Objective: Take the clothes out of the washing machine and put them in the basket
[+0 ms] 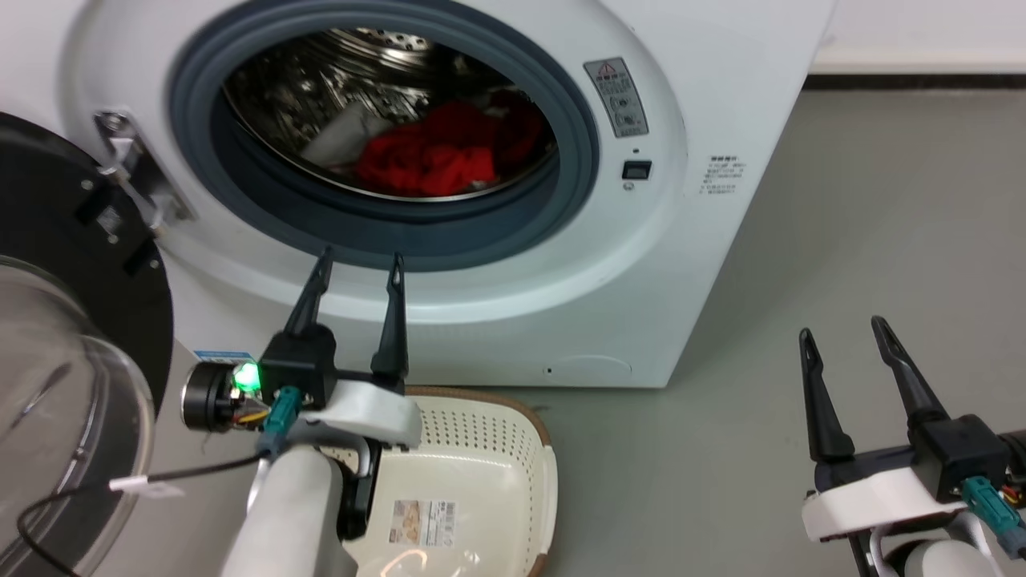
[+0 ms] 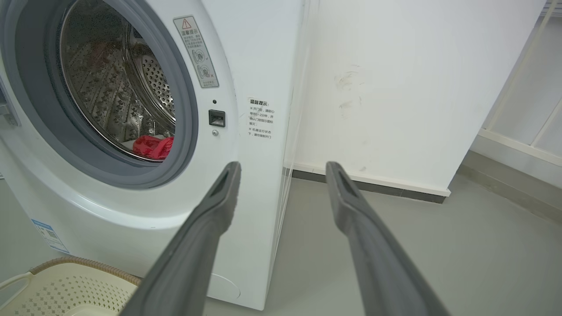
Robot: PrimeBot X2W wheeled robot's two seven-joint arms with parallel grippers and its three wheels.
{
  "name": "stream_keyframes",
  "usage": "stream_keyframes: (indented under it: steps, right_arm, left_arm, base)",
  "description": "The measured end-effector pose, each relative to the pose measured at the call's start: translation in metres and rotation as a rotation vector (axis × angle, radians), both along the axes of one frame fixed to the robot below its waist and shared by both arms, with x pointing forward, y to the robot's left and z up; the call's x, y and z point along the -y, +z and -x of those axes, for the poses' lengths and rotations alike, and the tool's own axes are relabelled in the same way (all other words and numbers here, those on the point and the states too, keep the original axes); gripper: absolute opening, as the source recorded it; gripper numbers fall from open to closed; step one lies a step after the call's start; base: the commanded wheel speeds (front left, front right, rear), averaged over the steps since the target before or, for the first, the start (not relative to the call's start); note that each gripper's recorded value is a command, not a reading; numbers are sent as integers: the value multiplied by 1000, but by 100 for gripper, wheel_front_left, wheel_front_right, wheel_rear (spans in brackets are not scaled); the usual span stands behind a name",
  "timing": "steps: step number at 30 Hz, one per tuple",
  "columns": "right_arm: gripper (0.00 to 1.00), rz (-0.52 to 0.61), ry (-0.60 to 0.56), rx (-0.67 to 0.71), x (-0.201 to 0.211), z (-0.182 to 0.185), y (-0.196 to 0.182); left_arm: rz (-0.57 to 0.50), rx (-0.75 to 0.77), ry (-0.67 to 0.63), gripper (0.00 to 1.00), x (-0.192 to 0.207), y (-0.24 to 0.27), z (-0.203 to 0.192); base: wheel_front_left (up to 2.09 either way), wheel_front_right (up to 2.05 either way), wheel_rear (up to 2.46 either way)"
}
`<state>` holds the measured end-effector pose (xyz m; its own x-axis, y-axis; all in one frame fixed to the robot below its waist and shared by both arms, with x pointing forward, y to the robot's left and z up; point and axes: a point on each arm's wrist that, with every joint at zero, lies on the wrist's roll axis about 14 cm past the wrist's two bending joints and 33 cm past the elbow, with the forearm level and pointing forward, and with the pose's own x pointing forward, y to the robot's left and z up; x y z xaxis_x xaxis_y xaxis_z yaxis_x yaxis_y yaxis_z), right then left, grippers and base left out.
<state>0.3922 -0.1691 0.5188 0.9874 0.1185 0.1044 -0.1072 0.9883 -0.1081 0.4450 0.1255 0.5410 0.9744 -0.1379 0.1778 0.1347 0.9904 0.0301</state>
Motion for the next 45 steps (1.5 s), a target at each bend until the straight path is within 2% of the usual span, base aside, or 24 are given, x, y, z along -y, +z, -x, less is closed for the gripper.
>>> stream_keyframes:
  steps: [8, 13, 26, 33, 41, 42, 43, 44, 45]
  right_arm:
    - [100, -18, -24, -49, 9, -23, -23]
    - [100, -32, -49, -97, 18, -31, -43]
    - [100, -65, -128, -227, 46, -42, -93]
    - [100, -83, -166, -281, 57, -36, -109]
    - [100, -93, -192, -317, 64, -28, -118]
    - [100, -96, -193, -317, 64, -28, -118]
    - [100, -96, -193, -317, 64, -28, -118]
    - [100, -104, -196, -314, 65, -28, -117]
    - [100, -105, -198, -316, 65, -28, -117]
  left_arm:
    - [-30, -54, -9, 100, 3, -26, -78]
    - [-62, -130, -36, 100, 10, -60, -122]
    - [-106, -444, -108, 100, 35, -145, -232]
    - [-130, -667, -121, 100, 48, -185, -259]
    - [-163, -914, -97, 100, 46, -213, -263]
    - [-169, -931, -96, 90, 45, -214, -262]
    - [-169, -931, -96, 43, 45, -214, -262]
    - [-177, -956, -94, 13, 45, -215, -262]
    - [-179, -966, -90, 0, 45, -216, -262]
  base:
    - [0, 0, 0]
    - [0, 0, 0]
    - [0, 0, 0]
    - [0, 0, 0]
    - [0, 0, 0]
    - [0, 0, 0]
    - [0, 0, 0]
    - [0, 0, 0]
    - [0, 0, 0]
